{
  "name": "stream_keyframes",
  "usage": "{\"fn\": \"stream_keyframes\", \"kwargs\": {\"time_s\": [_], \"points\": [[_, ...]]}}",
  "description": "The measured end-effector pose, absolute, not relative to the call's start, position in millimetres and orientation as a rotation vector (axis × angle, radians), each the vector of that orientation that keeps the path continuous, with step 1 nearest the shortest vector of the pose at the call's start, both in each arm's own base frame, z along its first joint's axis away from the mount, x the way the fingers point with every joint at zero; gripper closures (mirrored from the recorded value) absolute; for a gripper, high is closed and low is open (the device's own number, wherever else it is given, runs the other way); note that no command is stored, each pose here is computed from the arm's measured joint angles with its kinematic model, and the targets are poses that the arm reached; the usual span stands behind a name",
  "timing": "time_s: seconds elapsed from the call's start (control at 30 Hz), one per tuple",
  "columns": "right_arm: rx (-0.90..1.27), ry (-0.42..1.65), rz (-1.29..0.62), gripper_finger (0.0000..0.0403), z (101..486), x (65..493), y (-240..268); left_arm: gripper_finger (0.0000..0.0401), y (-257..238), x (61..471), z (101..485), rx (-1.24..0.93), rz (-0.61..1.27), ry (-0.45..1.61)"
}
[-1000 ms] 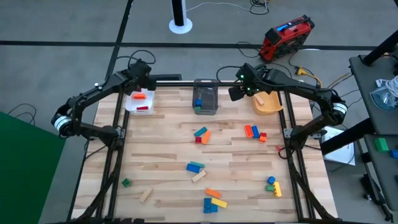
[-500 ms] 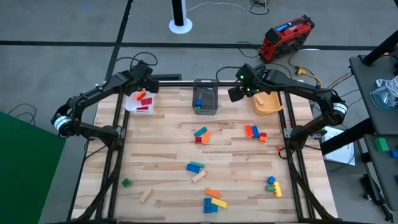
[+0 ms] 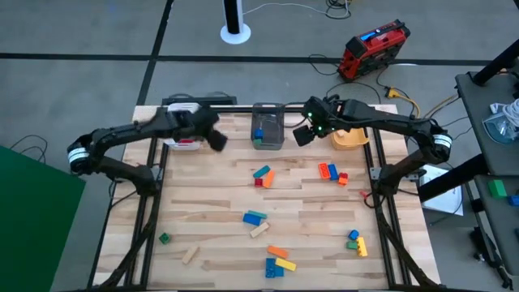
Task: Sort blocks by size
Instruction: Put the green block into the yellow bin
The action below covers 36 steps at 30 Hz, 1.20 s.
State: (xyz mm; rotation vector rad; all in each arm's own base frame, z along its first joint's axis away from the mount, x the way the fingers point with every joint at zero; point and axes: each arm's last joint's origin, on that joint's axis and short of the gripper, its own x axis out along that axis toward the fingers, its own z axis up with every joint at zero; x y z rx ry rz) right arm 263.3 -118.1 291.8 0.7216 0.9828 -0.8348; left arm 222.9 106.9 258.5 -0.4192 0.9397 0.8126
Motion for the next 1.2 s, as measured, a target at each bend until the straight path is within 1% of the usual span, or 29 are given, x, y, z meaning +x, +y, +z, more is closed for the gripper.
{"fn": "stream_keyframes", "kwargs": {"time_s": [0.23,0.3,0.4,0.5,0.7,0.87,1.07,1.2], "points": [[0.688,1.096,-0.803,0.0195,290,261,-97,0.0223,41,245,258,-0.207,0.327,1.022],[0.679,1.108,-0.762,0.0195,291,262,-88,0.0223,24,248,259,-0.16,0.246,1.015],[0.652,1.108,-0.664,0.0195,293,269,-71,0.0224,6,250,259,-0.114,0.177,1.013],[0.573,1.074,-0.546,0.0195,294,280,-48,0.0224,-1,251,260,-0.108,0.175,0.995],[0.413,0.97,-0.313,0.0195,294,306,0,0.0224,0,255,263,-0.141,0.255,0.933],[0.297,0.939,-0.17,0.0195,286,321,34,0.0224,1,258,266,-0.163,0.285,0.883],[0.178,1.012,-0.049,0.0195,263,328,76,0.0224,2,266,273,-0.177,0.325,0.765],[0.116,1.02,-0.026,0.0195,243,337,102,0.0223,3,268,275,-0.167,0.354,0.733]]}}
